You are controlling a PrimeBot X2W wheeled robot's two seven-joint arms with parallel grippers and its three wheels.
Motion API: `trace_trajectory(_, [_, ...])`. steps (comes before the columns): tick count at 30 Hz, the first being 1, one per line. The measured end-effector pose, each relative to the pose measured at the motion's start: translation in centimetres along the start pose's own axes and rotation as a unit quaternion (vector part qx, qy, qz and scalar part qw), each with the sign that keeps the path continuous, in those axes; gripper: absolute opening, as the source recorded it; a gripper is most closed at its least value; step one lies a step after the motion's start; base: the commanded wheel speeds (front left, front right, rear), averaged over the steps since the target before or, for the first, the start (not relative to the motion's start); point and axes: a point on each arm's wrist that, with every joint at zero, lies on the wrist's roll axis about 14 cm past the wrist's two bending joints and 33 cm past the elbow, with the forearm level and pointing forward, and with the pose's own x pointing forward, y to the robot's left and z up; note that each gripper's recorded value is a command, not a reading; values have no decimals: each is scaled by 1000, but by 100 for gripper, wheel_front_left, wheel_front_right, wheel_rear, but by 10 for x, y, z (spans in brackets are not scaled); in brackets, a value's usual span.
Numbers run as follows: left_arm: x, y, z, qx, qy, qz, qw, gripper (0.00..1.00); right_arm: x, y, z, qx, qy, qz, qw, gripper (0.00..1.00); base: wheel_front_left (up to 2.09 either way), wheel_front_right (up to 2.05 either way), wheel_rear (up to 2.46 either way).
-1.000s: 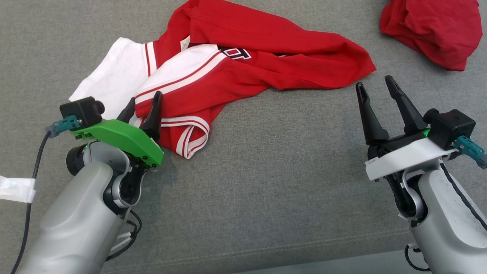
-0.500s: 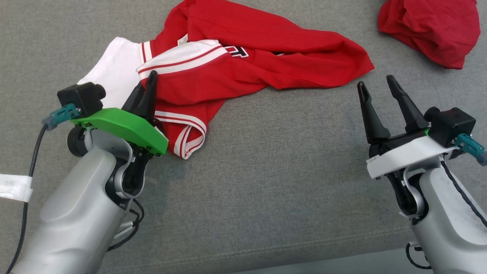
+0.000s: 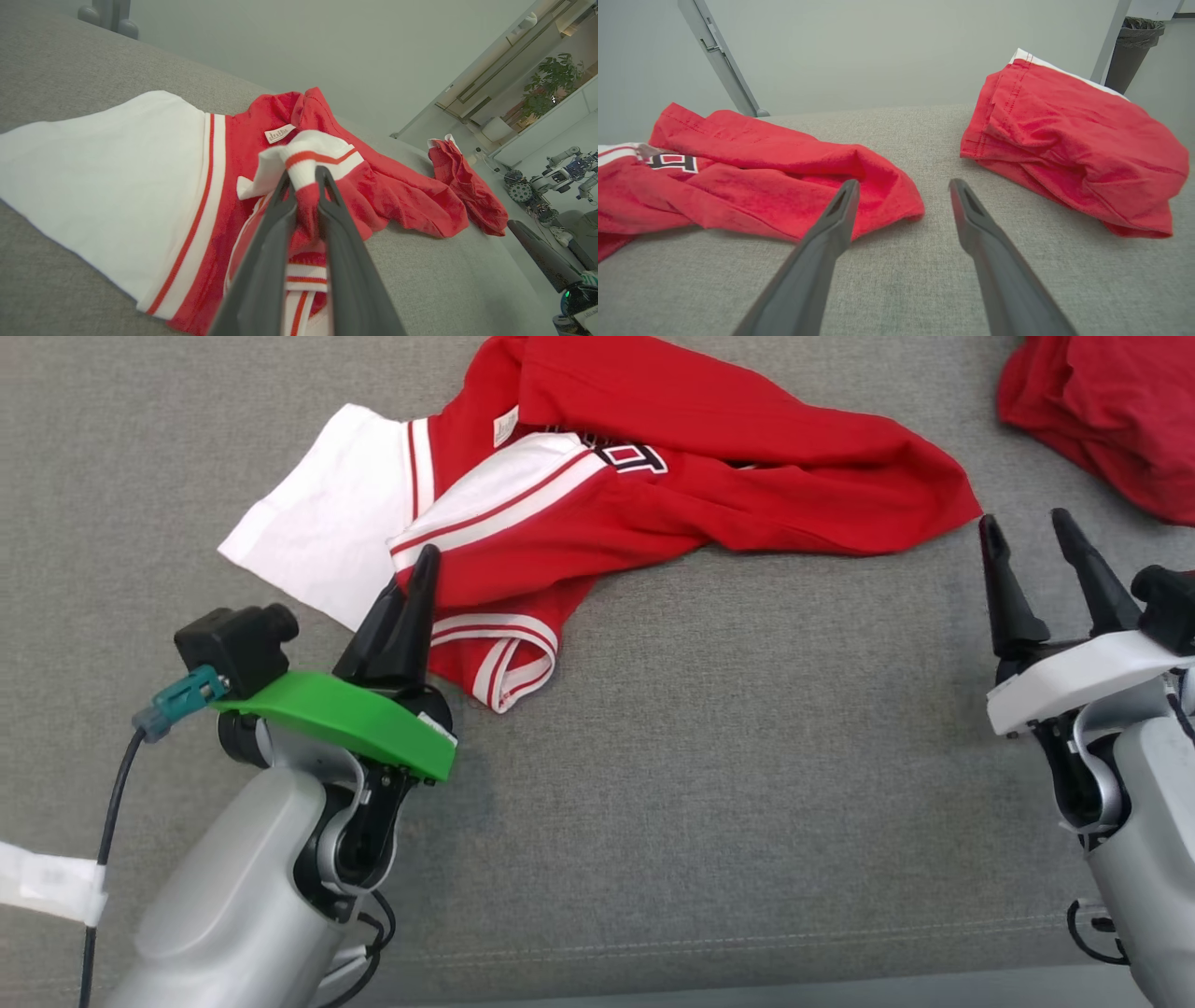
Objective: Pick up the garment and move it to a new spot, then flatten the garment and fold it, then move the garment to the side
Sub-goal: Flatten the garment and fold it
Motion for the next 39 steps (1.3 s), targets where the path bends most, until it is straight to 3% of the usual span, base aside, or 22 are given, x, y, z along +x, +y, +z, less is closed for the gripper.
trace_trajectory(10, [-42,38,35,0,-64,77,995,0,16,3,-28,11,57,12,998,100,0,0,0])
trace_trajectory(15, [-57,44,80,19,-131,92,987,0,21,33,-36,14,67,61,996,100,0,0,0])
trace_trajectory(20, [-76,47,84,37,-141,108,984,0,18,77,-37,20,67,126,990,100,0,0,0])
trace_trajectory(25, [-82,49,88,38,-150,113,981,0,10,92,-33,21,54,150,987,100,0,0,0])
trace_trajectory(39, [-74,40,63,34,-125,100,987,0,-24,69,-53,-38,88,155,983,100,0,0,0])
